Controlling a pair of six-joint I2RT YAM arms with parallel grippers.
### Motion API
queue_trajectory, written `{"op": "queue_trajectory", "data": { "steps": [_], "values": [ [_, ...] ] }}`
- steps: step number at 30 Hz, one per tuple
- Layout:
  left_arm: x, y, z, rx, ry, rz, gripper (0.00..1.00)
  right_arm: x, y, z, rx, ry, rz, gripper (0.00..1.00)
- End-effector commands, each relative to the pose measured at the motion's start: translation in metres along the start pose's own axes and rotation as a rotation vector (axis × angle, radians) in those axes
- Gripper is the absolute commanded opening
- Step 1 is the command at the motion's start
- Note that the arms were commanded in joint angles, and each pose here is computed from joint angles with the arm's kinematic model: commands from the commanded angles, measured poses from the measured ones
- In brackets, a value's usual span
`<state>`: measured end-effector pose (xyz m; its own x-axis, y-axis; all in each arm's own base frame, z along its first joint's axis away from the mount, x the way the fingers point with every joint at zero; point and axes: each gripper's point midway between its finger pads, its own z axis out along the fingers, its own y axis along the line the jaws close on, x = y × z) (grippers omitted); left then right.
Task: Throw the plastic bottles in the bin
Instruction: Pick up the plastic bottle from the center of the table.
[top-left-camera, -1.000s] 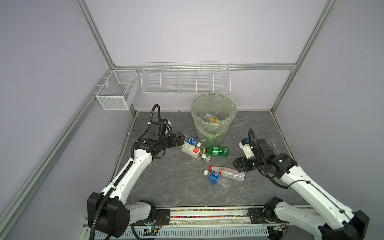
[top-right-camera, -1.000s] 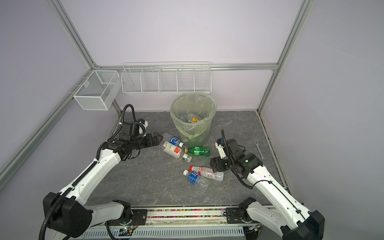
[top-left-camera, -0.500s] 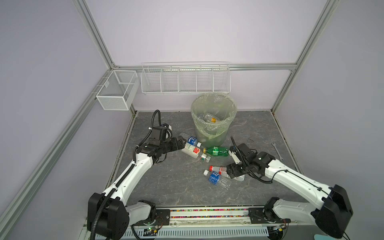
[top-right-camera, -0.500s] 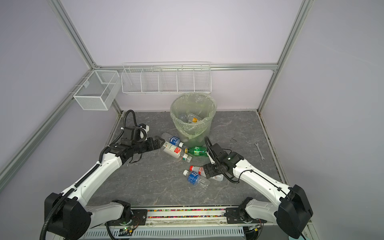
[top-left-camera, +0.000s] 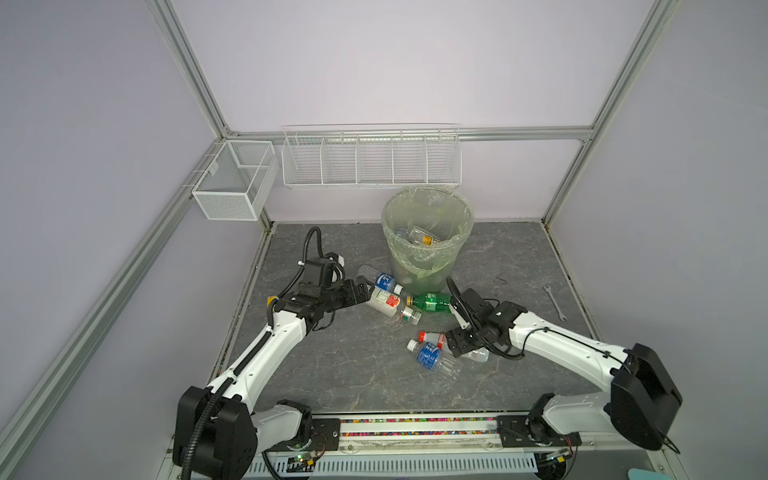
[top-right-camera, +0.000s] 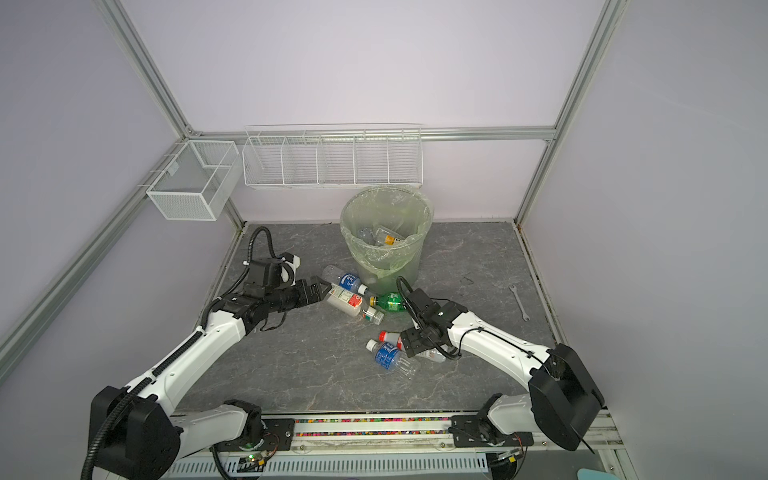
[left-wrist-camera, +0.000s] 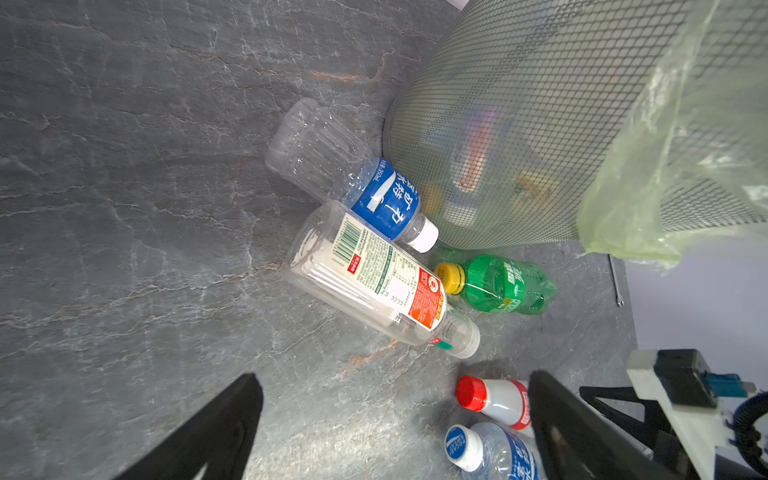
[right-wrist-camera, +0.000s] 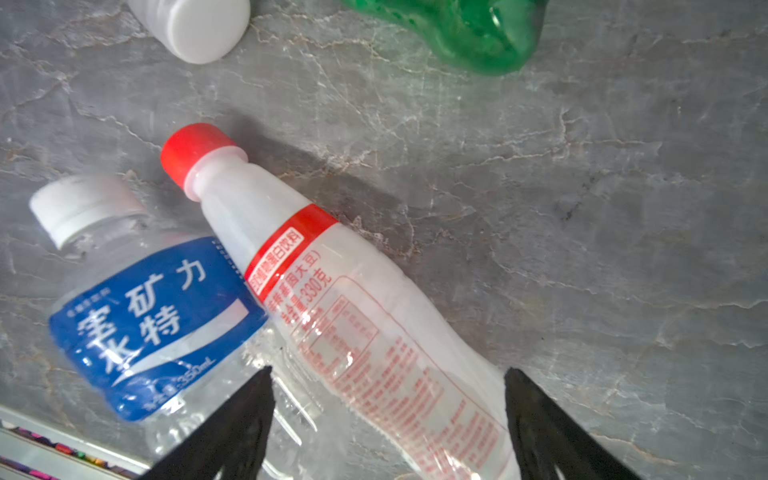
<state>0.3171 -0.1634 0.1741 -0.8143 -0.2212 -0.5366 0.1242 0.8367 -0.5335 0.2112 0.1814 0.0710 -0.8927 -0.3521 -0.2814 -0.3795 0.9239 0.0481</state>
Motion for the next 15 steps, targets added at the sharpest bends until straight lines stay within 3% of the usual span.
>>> {"op": "queue_trajectory", "data": {
  "steps": [1,15],
  "values": [
    [-0.002,-0.001,-0.003,0.013,-0.019,-0.005,0.99,-0.003,0.002,0.003,0.012,-0.008,0.002,0.88],
    [-0.007,-0.003,0.001,0.023,-0.028,-0.015,0.99,-0.001,-0.003,0.014,0.053,0.005,-0.005,0.88]
  ]
}}
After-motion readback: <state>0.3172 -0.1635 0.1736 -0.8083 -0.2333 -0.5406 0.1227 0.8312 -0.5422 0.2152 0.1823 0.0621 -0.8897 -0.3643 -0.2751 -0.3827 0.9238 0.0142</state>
